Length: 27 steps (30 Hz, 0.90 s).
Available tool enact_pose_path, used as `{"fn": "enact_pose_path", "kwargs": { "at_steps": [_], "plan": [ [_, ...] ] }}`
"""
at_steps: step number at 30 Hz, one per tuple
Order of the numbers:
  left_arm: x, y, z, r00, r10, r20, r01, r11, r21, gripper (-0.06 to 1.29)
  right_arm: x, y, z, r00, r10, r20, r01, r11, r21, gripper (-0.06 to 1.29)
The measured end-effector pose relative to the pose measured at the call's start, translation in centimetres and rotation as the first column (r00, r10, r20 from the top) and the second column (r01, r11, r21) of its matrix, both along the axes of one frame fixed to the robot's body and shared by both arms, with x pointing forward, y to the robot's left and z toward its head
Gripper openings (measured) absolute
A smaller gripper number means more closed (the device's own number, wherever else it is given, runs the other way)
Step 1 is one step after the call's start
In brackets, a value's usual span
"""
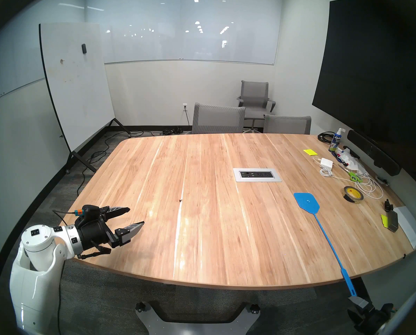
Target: Swat a bug on table
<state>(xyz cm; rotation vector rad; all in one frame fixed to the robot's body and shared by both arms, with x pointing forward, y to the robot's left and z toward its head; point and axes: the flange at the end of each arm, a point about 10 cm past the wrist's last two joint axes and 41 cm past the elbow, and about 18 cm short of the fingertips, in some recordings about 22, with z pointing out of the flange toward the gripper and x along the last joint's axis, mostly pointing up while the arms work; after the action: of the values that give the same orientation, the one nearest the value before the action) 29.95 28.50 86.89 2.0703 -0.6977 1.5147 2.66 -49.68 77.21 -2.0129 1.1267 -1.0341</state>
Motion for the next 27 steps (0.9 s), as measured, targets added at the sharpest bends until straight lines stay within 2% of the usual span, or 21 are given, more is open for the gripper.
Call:
{"fn": "enact_pose_path", "kwargs": {
  "at_steps": [27],
  "plan": [
    [0.0,0.0,0.0,1.000,0.000,0.000,0.000,1.000,0.000,1.25,1.5,-0.5,0.1,0.998,-0.006,0.063,0.008,1.000,-0.028,1.23]
  ]
}}
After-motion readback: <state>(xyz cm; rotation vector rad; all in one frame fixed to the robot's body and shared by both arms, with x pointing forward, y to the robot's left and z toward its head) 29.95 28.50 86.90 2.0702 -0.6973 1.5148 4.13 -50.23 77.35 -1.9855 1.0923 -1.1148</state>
